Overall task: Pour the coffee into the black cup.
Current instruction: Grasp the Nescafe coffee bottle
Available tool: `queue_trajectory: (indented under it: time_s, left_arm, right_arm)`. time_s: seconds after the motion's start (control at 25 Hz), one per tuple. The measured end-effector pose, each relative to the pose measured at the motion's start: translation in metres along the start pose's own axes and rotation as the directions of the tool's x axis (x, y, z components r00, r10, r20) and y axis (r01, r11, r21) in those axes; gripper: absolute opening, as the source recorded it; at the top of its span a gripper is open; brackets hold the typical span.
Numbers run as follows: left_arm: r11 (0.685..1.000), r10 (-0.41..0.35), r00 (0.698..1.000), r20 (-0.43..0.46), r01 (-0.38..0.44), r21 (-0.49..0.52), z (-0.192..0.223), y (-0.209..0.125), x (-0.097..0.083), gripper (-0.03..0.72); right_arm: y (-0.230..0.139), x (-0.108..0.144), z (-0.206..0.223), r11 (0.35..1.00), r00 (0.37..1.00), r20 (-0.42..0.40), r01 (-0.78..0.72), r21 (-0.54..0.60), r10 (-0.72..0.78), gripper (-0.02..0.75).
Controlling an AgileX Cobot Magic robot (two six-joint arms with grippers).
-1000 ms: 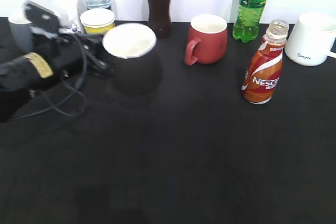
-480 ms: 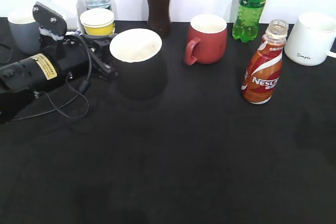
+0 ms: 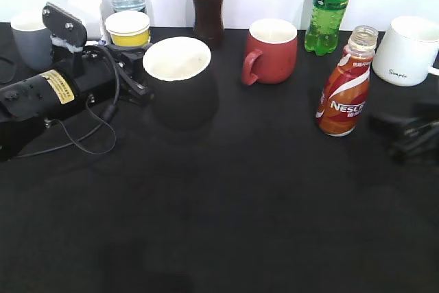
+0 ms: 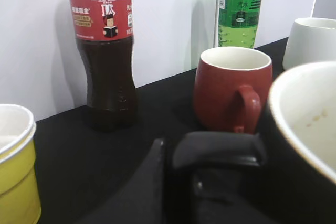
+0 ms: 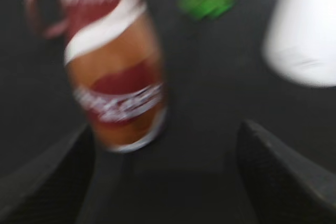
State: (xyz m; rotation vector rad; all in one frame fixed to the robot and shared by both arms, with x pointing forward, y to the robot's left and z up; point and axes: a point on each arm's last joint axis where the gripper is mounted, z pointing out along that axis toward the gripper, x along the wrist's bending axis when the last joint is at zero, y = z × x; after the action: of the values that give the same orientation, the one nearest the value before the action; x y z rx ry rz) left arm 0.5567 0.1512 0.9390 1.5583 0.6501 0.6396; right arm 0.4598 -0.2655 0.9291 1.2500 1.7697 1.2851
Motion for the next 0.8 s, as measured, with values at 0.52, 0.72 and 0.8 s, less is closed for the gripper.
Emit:
queue_trajectory:
  time_s: [0.52,0.72,0.8]
  left_arm:
    - [1.0,-0.001,1.0,-0.005,0.001,0.015,0.0,-0.001,0.0,0.045]
    - [1.0,-0.001,1.0,-0.005,0.001,0.017,0.0,-0.002,0.0,0.045]
    - [1.0,-0.001,1.0,-0.005,0.001,0.017,0.0,-0.002,0.0,0.045]
  right_arm:
    - [-0.013,-0.009,0.078,0.995,0.974,-0.21,0.075,-0.064,-0.087,0.674]
    - [-0.002,0.006,0.108,0.986,0.951,-0.273,0.114,-0.118,-0.143,0.666]
    - [-0.005,0.005,0.109,0.988,0.953,-0.27,0.11,-0.106,-0.135,0.619]
